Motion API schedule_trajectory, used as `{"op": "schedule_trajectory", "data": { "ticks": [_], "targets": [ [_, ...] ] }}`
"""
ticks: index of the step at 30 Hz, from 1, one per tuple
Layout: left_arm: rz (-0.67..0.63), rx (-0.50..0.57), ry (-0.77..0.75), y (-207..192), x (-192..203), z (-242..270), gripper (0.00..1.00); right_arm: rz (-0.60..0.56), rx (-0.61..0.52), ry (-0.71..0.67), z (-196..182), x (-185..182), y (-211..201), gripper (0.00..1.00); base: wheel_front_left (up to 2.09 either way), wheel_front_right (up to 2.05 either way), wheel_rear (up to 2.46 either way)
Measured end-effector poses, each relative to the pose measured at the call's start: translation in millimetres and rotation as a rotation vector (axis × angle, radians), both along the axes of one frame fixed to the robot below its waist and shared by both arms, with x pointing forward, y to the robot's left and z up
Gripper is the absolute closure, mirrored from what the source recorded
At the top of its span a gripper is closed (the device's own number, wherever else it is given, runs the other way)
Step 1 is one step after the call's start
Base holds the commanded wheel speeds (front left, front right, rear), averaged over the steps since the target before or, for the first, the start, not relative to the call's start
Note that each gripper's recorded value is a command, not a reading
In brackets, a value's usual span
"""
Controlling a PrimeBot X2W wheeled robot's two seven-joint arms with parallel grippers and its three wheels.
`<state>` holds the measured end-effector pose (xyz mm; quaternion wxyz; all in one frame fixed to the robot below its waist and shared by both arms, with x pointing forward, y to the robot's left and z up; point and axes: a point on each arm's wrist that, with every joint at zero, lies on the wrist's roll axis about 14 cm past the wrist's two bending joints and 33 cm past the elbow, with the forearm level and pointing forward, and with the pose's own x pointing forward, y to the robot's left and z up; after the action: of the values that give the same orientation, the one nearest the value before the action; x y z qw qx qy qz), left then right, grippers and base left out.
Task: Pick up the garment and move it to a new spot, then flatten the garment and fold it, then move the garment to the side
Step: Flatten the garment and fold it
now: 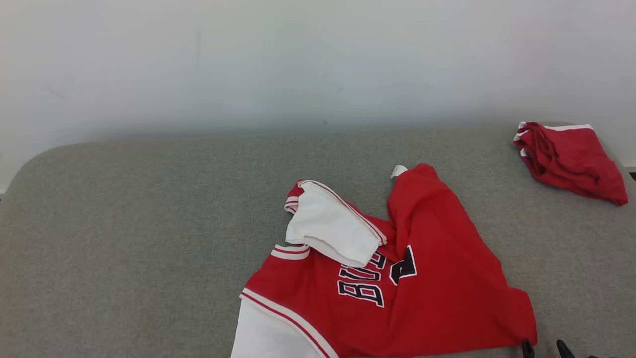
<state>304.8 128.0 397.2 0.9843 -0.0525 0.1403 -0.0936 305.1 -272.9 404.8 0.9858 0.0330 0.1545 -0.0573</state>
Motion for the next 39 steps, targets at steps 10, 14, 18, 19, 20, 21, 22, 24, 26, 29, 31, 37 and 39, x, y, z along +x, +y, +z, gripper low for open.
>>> {"op": "schedule_trajectory", "data": {
  "ticks": [10,14,18,19,20,21,22,24,26,29,31,37,39],
  "targets": [
    [-0.019,0.012,0.057,-3.2,-3.6,-15.9,0.00,-0.001,0.009,0.025,-13.0,5.6,2.3,0.00,0.00,0.00,0.00],
    [-0.035,0.018,0.083,-6.8,-5.2,-22.9,0.00,0.009,0.010,0.038,-17.1,10.9,5.1,0.00,0.00,0.00,0.00],
    [-0.045,0.000,0.125,-10.8,-6.8,-32.8,0.00,0.018,0.004,0.067,-23.9,14.2,5.9,0.00,0.00,0.00,0.00],
    [-0.039,-0.011,0.134,-10.6,-5.9,-34.4,0.00,0.019,0.003,0.074,-25.5,14.8,5.7,0.00,0.00,0.00,0.00],
    [-0.034,-0.022,0.145,-10.9,-5.3,-36.4,0.00,0.016,0.006,0.080,-27.0,15.2,5.4,0.00,0.00,0.00,0.00],
    [-0.027,-0.038,0.159,-11.3,-5.6,-39.0,0.04,0.014,0.010,0.088,-29.0,15.6,5.4,0.73,0.00,0.00,0.00],
    [-0.021,-0.051,0.168,-11.8,-5.3,-40.6,0.31,0.016,0.011,0.094,-30.8,15.8,6.1,1.00,0.00,0.00,0.00],
    [-0.007,-0.077,0.171,-11.7,-1.6,-39.6,1.00,0.019,0.017,0.094,-31.3,18.5,8.4,1.00,0.00,0.00,0.00],
    [-0.005,-0.089,0.176,-12.4,-0.4,-39.8,1.00,0.024,0.022,0.092,-30.8,21.0,10.7,1.00,0.00,0.00,0.00],
    [-0.023,-0.094,0.179,-18.7,-2.0,-40.1,1.00,0.032,0.026,0.091,-31.0,21.8,13.7,1.00,0.00,0.00,0.00],
    [-0.021,-0.095,0.171,-18.7,-1.4,-37.7,1.00,0.039,0.031,0.084,-29.4,22.7,16.0,1.00,0.00,0.00,0.00],
    [0.002,-0.098,0.051,-14.3,7.0,-7.6,1.00,0.068,0.067,0.013,-14.2,23.3,28.8,1.00,0.00,0.00,0.00],
    [0.015,-0.096,0.003,-8.3,12.9,5.1,1.00,0.082,0.075,-0.011,-8.0,24.6,33.0,1.00,0.00,0.00,0.00]
  ]
}}
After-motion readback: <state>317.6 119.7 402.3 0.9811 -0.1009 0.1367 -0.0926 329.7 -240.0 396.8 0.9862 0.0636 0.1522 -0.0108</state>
